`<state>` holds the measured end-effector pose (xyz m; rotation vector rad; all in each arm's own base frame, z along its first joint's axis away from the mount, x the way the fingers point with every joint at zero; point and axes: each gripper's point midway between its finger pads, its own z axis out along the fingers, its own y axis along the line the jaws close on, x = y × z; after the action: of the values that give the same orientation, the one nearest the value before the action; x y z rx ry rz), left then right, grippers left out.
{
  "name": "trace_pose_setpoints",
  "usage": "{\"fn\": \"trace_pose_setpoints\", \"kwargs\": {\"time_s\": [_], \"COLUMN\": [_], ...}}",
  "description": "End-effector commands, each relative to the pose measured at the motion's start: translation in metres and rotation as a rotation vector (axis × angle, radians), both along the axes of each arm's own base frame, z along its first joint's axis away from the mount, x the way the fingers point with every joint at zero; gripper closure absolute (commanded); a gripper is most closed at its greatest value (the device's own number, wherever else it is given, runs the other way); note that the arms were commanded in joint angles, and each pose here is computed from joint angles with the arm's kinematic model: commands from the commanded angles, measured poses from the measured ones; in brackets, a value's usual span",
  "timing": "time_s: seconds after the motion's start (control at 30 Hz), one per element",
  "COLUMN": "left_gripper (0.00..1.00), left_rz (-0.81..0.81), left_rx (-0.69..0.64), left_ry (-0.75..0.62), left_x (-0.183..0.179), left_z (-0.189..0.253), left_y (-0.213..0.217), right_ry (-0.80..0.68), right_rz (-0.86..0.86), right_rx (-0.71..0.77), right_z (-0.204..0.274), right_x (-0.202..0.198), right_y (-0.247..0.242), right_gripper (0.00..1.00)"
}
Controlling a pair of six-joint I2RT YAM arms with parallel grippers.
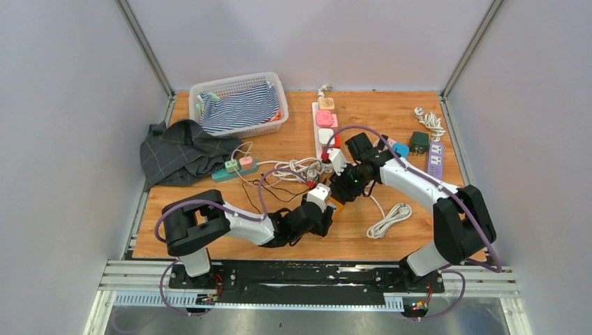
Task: Pull the plug off the socket
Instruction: Remove the plug from the socket.
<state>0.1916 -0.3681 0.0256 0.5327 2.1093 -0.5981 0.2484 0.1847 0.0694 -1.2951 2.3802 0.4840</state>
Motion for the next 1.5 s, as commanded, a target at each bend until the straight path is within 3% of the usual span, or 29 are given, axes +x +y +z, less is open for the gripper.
{"fn": "trace_pose_setpoints", "kwargs": {"time_s": [0.0,0.07,0.17,0.27,0.43,0.53,0.63,0.77,0.87,1.2,1.47], "left_gripper": [0.48,0.56,0.67,0.77,0.83,0.84,0.86,0.96,1.0,1.0,1.0], "left_rz": [0.024,0.018,0.002,-0.014,-0.018,-0.022,-0.027,-0.02,0.007,0.028,0.024], "left_rx": [0.107,0.115,0.118,0.117,0.114,0.115,0.117,0.111,0.098,0.097,0.103], "left_ry": [0.027,0.031,0.043,0.056,0.068,0.071,0.073,0.078,0.081,0.073,0.069], "left_x": [-0.006,-0.007,-0.009,-0.012,-0.014,-0.014,-0.015,-0.014,-0.012,-0.01,-0.01], "left_z": [-0.031,-0.034,-0.038,-0.04,-0.042,-0.043,-0.044,-0.044,-0.042,-0.041,-0.041], "left_y": [0.019,0.019,0.017,0.014,0.014,0.013,0.012,0.011,0.012,0.014,0.017], "right_ry": [0.132,0.142,0.136,0.132,0.138,0.134,0.112,0.091,0.085,0.207,0.253], "right_rz": [0.003,0.006,0.003,-0.002,-0.013,-0.018,-0.029,-0.021,0.01,0.112,-0.011], "right_rx": [-0.03,-0.024,-0.009,0.015,0.047,0.058,0.06,0.058,0.038,0.088,0.137], "right_z": [-0.024,-0.024,-0.019,-0.014,-0.012,-0.011,-0.009,-0.008,-0.011,-0.015,-0.017], "right_x": [-0.021,-0.021,-0.019,-0.016,-0.014,-0.013,-0.009,-0.008,-0.015,-0.053,-0.027], "right_y": [-0.005,-0.004,0.0,0.006,0.012,0.015,0.016,0.019,0.023,0.046,0.011], "right_gripper": [0.82,0.78,0.63,0.57,0.48,0.48,0.58,0.87,0.97,1.0,1.0]}}
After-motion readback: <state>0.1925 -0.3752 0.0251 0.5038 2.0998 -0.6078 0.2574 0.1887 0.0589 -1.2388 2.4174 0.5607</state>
